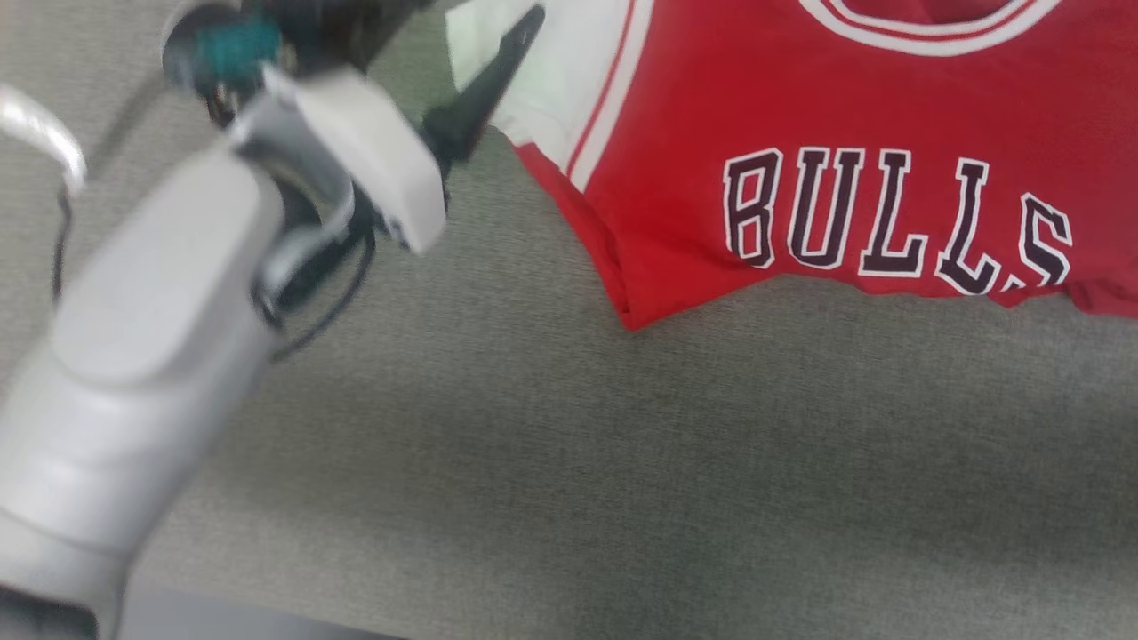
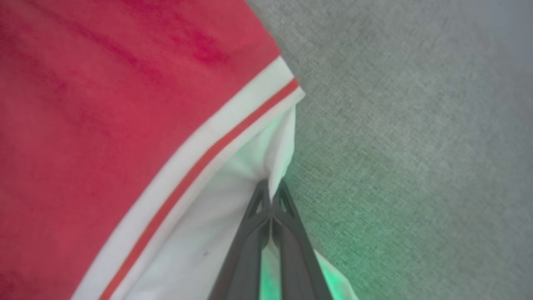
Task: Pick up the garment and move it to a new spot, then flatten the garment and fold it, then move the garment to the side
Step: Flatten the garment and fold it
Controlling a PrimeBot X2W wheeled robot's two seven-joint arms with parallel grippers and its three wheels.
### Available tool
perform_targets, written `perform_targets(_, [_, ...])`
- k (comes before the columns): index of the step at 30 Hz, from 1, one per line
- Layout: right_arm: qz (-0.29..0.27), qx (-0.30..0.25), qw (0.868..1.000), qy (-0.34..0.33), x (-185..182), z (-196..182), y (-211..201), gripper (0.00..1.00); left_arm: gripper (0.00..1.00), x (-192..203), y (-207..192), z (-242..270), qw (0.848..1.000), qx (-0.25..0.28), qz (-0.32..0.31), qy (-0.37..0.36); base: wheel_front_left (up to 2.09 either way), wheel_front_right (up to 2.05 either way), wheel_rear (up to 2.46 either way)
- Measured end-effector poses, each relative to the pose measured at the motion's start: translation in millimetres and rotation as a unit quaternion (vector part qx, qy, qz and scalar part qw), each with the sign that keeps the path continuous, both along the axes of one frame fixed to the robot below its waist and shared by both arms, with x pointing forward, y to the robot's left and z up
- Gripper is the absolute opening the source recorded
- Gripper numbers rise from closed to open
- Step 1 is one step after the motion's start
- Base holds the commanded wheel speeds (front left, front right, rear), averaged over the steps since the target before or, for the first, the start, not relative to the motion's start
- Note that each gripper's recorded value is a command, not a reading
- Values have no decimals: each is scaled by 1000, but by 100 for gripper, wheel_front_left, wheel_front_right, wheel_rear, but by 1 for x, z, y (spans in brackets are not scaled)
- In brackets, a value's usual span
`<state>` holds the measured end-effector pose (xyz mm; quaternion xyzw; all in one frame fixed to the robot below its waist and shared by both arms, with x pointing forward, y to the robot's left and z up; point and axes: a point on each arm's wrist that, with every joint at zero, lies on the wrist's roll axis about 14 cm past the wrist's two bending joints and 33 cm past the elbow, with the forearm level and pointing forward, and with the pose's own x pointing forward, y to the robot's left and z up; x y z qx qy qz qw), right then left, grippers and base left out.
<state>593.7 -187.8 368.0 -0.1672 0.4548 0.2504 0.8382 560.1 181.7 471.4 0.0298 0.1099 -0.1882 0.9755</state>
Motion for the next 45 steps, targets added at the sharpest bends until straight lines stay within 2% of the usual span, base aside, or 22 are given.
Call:
perform_targets(6, [14, -5, 1000, -4, 5, -6, 2, 0, 100, 37, -16, -19, 993, -5, -29, 114, 0, 0, 0])
perform_targets(12, [24, -3, 1000, -12, 12, -12, 5, 0, 100, 48, -28, -62, 970, 8, -43, 238, 0, 0, 0])
perform_targets(19, [34, -9, 999, -16, 13, -16, 5, 0, 100, 54, -42, -86, 949, 3, -55, 311, 0, 0, 0])
perform_targets(21, [36, -10, 999, -17, 12, -16, 6, 0, 100, 58, -47, -85, 947, 1, -61, 316, 0, 0, 0])
perform_targets(24, [38, -11, 999, -18, 12, -16, 7, 0, 85, 60, -54, -83, 944, 3, -71, 323, 0, 0, 0])
perform_targets(25, [38, -11, 999, -18, 12, -16, 7, 0, 73, 59, -55, -83, 942, 7, -75, 327, 0, 0, 0])
perform_targets(27, [38, -11, 999, -18, 12, -17, 7, 0, 65, 59, -58, -84, 939, 17, -82, 333, 0, 0, 0])
perform_targets(28, [39, -10, 999, -19, 11, -17, 8, 0, 50, 58, -58, -86, 938, 26, -86, 336, 0, 0, 0])
perform_targets(30, [39, -10, 999, -19, 11, -18, 8, 0, 35, 59, -61, -86, 936, 37, -92, 337, 0, 0, 0])
perform_targets(31, [39, -10, 999, -19, 12, -19, 8, 0, 6, 59, -62, -86, 936, 36, -93, 337, 0, 0, 0])
perform_targets(32, [39, -9, 999, -20, 12, -18, 8, 0, 0, 61, -64, -85, 937, 35, -94, 335, 0, 0, 0])
perform_targets(39, [39, 0, 999, -34, 12, -15, 9, 0, 0, 62, -67, -78, 940, 35, -100, 324, 0, 0, 0])
perform_targets(45, [25, 25, 997, -73, 16, 7, 9, 0, 0, 67, -66, -43, 960, 21, -97, 261, 0, 0, 0])
